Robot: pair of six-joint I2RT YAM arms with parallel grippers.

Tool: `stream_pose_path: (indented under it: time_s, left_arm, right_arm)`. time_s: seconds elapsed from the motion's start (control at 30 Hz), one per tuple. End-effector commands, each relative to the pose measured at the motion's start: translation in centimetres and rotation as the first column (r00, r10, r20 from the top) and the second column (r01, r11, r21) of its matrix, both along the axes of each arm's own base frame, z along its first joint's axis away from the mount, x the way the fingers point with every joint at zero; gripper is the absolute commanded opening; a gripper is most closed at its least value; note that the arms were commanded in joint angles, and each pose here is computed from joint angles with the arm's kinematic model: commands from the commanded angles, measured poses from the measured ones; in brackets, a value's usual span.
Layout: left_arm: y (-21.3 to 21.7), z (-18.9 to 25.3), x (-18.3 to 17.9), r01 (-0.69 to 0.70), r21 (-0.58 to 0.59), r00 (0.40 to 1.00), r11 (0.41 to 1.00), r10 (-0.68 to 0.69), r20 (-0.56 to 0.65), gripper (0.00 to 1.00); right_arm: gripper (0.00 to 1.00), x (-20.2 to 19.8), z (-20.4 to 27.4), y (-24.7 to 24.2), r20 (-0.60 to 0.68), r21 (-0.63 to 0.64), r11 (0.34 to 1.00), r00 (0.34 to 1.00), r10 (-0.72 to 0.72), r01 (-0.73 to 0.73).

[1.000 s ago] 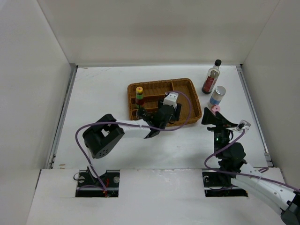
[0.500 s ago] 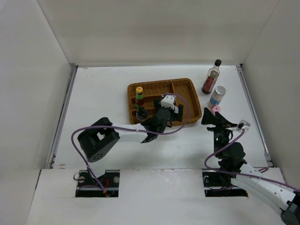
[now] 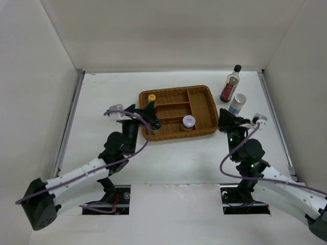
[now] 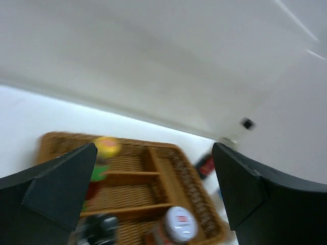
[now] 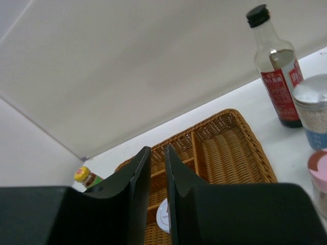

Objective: Organize the condiment bottles

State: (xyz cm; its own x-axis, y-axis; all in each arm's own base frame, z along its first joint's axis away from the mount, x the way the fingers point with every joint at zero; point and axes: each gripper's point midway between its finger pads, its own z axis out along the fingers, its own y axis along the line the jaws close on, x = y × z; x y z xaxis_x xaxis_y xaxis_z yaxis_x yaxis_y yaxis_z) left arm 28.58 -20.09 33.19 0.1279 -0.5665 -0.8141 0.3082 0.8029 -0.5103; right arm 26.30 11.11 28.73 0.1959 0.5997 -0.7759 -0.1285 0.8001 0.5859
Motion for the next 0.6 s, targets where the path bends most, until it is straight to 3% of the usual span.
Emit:
stream_pose_path:
  time_s: [0.0,0.1,0.27,0.43,0.57]
  left_arm:
    - [7.2,-5.8,0.3,-0.227,-0.058,0.969,0.972,0.219,-0.11,1.0]
    - [12.2,-8.1,-0.3,-0.34,-0.092,0.934,0.936,0.325,-0.147,1.0]
    - [15.5,-12.2,0.2,-0.434,-0.043,0.876,0.9,0.41,-0.252,1.0]
    - [15.3,-18.8,3.5,-0.399,0.11,0.791,0.91,0.402,-0.46,1.0]
    - [13.1,-23.5,5.2,-0.307,0.224,0.672,0.925,0.378,-0.637,1.0]
  right_arm:
    - [0.23,1.6,3.2,1.9,-0.025,-0.095,0.995,0.999,0.021,-0.024]
    - [0.29,4.4,5.4,0.9,-0.051,-0.165,0.985,0.996,-0.068,0.059]
    - [0.57,9.6,9.1,-3.6,-0.066,-0.261,0.946,0.974,-0.218,0.194]
    - [0.86,15.1,8.5,-8.2,-0.194,-0.359,0.896,0.918,-0.346,0.262]
    - [0.96,17.8,7.1,-10.8,-0.273,-0.406,0.875,0.878,-0.392,0.264]
